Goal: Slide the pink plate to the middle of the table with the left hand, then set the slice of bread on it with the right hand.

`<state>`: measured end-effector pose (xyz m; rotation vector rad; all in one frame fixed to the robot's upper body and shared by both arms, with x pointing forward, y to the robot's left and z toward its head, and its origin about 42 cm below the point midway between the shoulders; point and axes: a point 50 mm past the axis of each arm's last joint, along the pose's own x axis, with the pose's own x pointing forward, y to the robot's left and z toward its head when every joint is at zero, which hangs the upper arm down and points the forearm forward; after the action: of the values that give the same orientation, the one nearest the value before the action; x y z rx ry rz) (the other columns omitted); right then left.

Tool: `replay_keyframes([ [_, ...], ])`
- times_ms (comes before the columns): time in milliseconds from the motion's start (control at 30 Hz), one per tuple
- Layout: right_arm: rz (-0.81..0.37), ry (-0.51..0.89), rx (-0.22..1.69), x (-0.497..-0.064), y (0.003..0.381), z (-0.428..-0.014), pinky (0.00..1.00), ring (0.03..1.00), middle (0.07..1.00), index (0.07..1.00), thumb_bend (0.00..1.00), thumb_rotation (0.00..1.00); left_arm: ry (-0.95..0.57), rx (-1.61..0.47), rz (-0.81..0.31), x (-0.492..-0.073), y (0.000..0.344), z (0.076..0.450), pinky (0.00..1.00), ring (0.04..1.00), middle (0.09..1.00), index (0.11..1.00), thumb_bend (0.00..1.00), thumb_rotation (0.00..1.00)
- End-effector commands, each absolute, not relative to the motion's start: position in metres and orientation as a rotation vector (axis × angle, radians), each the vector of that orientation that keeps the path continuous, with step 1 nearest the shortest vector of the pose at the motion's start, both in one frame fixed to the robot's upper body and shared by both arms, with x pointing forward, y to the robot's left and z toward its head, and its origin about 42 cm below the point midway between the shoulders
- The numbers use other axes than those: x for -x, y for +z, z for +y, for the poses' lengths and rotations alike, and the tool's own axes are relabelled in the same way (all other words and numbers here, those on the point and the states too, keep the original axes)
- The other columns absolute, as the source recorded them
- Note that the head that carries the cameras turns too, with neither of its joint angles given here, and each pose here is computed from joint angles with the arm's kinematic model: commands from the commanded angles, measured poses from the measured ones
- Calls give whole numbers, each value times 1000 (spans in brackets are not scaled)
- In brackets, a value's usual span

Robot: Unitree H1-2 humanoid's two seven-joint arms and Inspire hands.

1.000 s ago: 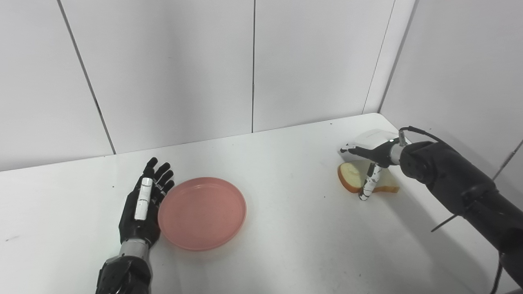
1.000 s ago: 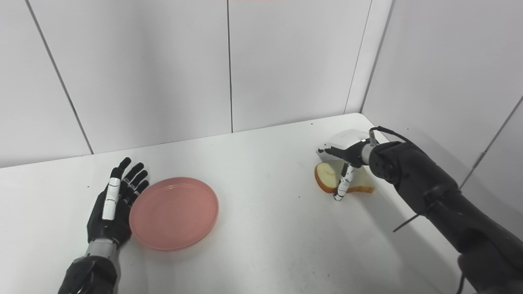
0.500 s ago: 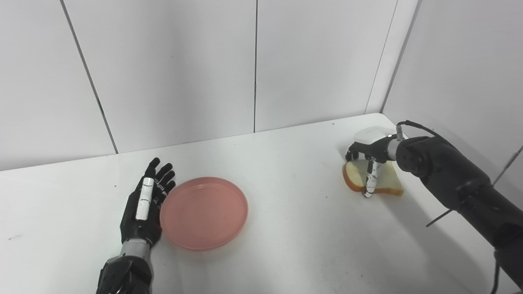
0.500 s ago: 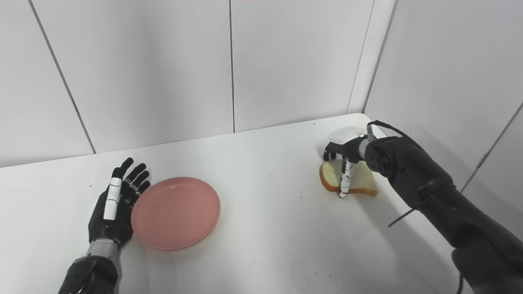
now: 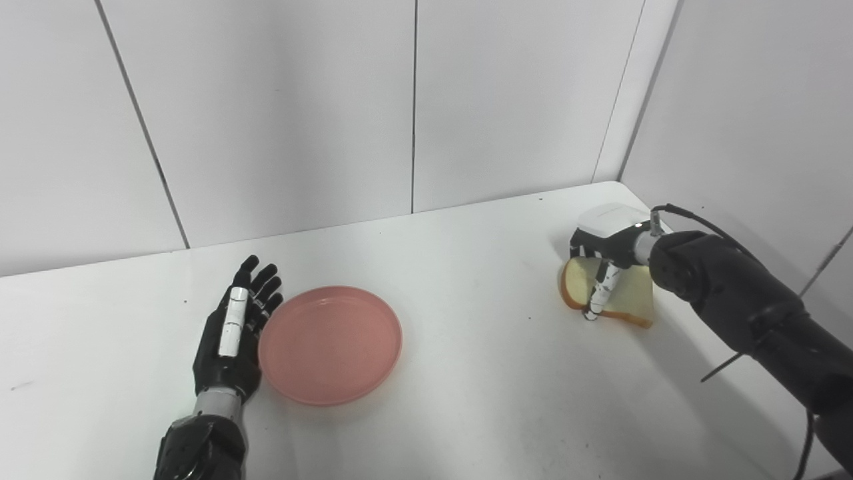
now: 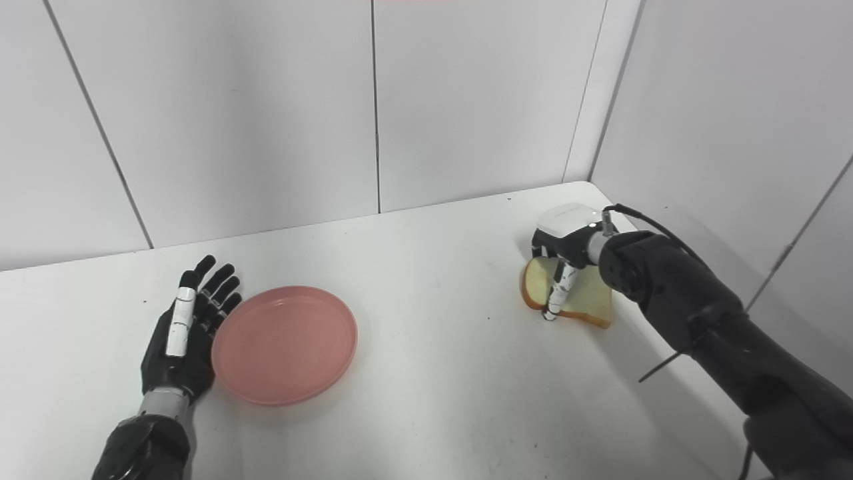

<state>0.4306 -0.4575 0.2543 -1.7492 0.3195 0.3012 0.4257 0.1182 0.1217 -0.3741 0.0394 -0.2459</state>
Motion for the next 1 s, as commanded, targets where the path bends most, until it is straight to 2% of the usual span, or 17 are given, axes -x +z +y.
replay_keyframes([
  [0, 360, 362, 1773, -420, 239, -459, 342, 402, 478, 495, 518, 169, -211, 363, 201, -409, 87, 122, 911, 890, 864, 888, 882, 672],
  [233, 280, 372, 1794, -421, 259, -448, 331, 392, 463, 494, 518, 170, -215, 361, 199, -408, 88, 119, 911, 893, 854, 876, 862, 672],
  [400, 202, 385, 1802, -423, 277, -435, 254, 321, 406, 492, 520, 167, -211, 373, 207, -408, 88, 116, 912, 893, 857, 880, 850, 664],
  [567, 76, 397, 1805, -429, 317, -404, 233, 304, 398, 493, 519, 168, -212, 370, 207, -408, 87, 110, 922, 895, 853, 888, 850, 667],
  [733, -3, 414, 1810, -430, 339, -387, 240, 315, 414, 493, 520, 161, -210, 367, 210, -407, 87, 105, 913, 896, 858, 904, 856, 668],
  [967, -176, 473, 1855, -434, 374, -350, 231, 307, 413, 492, 521, 160, -200, 375, 216, -408, 86, 89, 892, 885, 843, 896, 846, 664],
])
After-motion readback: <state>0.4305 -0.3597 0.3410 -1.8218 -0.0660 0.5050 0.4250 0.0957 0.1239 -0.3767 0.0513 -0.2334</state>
